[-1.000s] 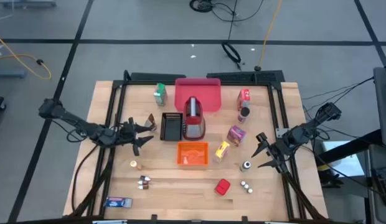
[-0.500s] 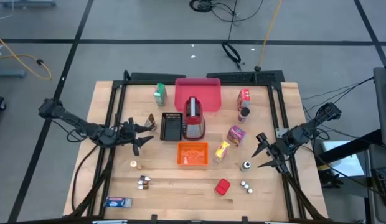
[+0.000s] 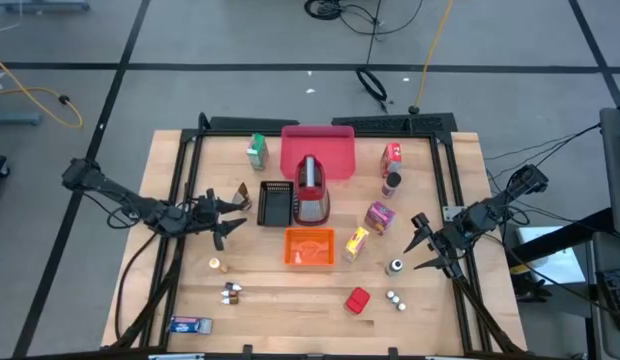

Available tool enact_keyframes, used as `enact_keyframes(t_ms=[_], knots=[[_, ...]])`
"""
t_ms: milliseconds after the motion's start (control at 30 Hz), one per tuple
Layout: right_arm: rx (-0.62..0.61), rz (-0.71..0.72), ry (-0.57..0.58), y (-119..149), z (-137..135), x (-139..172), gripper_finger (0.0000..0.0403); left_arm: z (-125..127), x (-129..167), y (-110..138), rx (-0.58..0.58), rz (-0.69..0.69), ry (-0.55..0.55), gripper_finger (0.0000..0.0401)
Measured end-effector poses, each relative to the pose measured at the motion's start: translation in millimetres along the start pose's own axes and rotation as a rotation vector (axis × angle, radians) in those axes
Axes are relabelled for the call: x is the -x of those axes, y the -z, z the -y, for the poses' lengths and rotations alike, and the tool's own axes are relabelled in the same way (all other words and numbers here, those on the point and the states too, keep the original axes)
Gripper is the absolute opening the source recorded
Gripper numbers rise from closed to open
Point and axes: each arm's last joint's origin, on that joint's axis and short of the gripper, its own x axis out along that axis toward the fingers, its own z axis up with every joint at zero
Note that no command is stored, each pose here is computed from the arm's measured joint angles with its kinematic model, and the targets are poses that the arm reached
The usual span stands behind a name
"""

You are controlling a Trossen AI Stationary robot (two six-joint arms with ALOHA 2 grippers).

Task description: Pick & Place Kitchen Items

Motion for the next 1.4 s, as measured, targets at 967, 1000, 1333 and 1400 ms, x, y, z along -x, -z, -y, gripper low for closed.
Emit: enact_keyframes(t_ms=[967, 1000, 1333, 1400], knots=[[0.029, 0.073, 0.036, -7, 2, 0, 0.0210, 0, 0, 0, 0.000, 0.000, 0.000, 0.0209], [0.028, 0.074, 0.039, -7, 2, 0, 0.0210, 0, 0, 0, 0.000, 0.000, 0.000, 0.0209], [0.006, 0.049, 0.413, -8, 12, 3, 0.0210, 0, 0, 0, 0.000, 0.000, 0.000, 0.0209], [-0.004, 0.047, 0.510, -8, 15, 4, 0.0210, 0, 0, 0, 0.000, 0.000, 0.000, 0.0209]])
